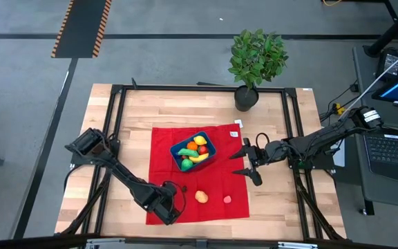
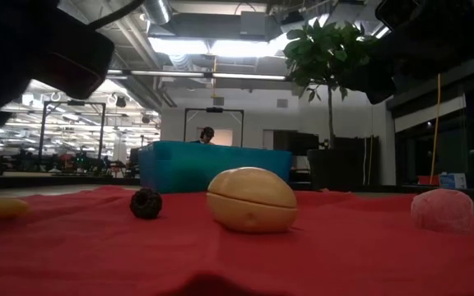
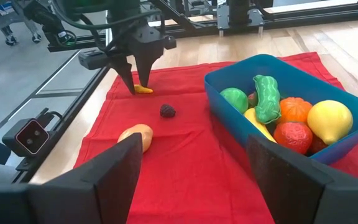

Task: Pick and placing Produce into tupperware
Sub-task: Put the corn into the blue bin

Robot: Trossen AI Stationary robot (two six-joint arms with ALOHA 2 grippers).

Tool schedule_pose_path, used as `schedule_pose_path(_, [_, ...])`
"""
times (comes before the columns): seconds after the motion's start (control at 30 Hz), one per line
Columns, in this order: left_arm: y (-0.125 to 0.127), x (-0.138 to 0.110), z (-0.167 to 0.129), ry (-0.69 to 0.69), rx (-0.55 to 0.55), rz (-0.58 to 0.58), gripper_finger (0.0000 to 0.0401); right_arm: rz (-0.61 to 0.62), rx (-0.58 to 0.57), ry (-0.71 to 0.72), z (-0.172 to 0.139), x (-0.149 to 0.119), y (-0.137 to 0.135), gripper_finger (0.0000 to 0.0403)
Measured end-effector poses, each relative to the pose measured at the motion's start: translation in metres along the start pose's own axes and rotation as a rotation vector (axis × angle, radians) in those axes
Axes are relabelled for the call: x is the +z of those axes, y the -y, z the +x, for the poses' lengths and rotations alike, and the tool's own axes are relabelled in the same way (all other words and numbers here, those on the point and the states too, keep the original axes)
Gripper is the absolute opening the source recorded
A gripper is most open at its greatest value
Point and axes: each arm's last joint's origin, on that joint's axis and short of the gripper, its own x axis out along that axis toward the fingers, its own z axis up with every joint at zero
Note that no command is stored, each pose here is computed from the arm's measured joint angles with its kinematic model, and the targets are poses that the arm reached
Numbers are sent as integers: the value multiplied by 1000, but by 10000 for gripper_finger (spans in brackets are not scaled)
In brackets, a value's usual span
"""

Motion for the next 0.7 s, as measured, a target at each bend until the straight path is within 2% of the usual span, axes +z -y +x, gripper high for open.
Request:
schedule_pose_path(0.33, [-1, 10, 1, 7, 3, 46, 11, -1, 0, -2, 1, -1, 0, 289])
schedule_pose_path(0.57, [-1, 10, 1, 5, 3, 73, 18, -2, -11, -50, 8, -9, 1, 289])
schedule_pose_path(0.7, [-1, 10, 1, -5, 2, 100, 6, 15, -19, -82, 14, -15, 2, 289])
